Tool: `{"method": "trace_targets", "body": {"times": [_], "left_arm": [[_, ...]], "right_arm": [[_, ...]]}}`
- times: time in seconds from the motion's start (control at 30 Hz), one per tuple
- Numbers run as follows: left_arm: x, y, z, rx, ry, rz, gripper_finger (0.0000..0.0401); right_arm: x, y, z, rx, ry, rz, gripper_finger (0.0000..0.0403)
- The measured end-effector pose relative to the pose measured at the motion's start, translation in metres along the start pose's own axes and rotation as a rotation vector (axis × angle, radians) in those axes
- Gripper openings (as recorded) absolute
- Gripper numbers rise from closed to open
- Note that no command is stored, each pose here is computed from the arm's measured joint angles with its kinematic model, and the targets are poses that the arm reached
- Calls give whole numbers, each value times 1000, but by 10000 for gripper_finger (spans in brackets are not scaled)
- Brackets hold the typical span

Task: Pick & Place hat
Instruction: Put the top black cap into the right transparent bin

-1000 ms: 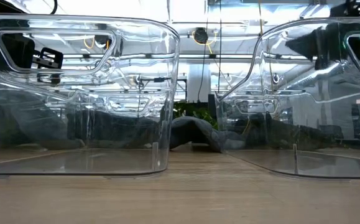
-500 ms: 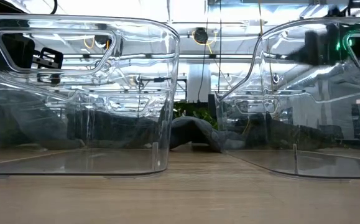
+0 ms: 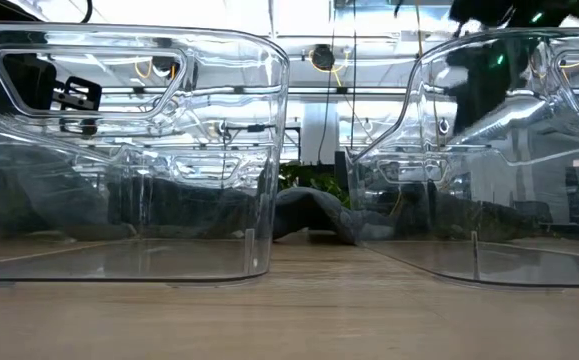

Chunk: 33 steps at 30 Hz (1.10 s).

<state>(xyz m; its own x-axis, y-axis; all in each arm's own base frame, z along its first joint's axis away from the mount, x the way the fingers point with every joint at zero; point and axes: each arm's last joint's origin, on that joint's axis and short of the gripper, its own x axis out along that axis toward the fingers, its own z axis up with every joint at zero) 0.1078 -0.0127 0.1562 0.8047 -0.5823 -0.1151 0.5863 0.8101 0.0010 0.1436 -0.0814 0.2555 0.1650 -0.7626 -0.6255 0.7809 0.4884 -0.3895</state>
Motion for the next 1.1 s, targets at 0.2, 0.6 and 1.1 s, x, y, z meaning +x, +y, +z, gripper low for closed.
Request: {"method": "trace_targets", "body": {"times": [0.2, 0.6, 1.1], "left_arm": [[0, 0, 0, 0, 0, 0, 26], [0, 0, 0, 0, 0, 0, 26], [0, 0, 0, 0, 0, 0, 26]], "right_arm": [[47, -9, -11, 71, 208, -4, 258], [84, -18, -27, 105, 346, 150, 252], [115, -13, -44, 141, 457, 119, 251]]}}
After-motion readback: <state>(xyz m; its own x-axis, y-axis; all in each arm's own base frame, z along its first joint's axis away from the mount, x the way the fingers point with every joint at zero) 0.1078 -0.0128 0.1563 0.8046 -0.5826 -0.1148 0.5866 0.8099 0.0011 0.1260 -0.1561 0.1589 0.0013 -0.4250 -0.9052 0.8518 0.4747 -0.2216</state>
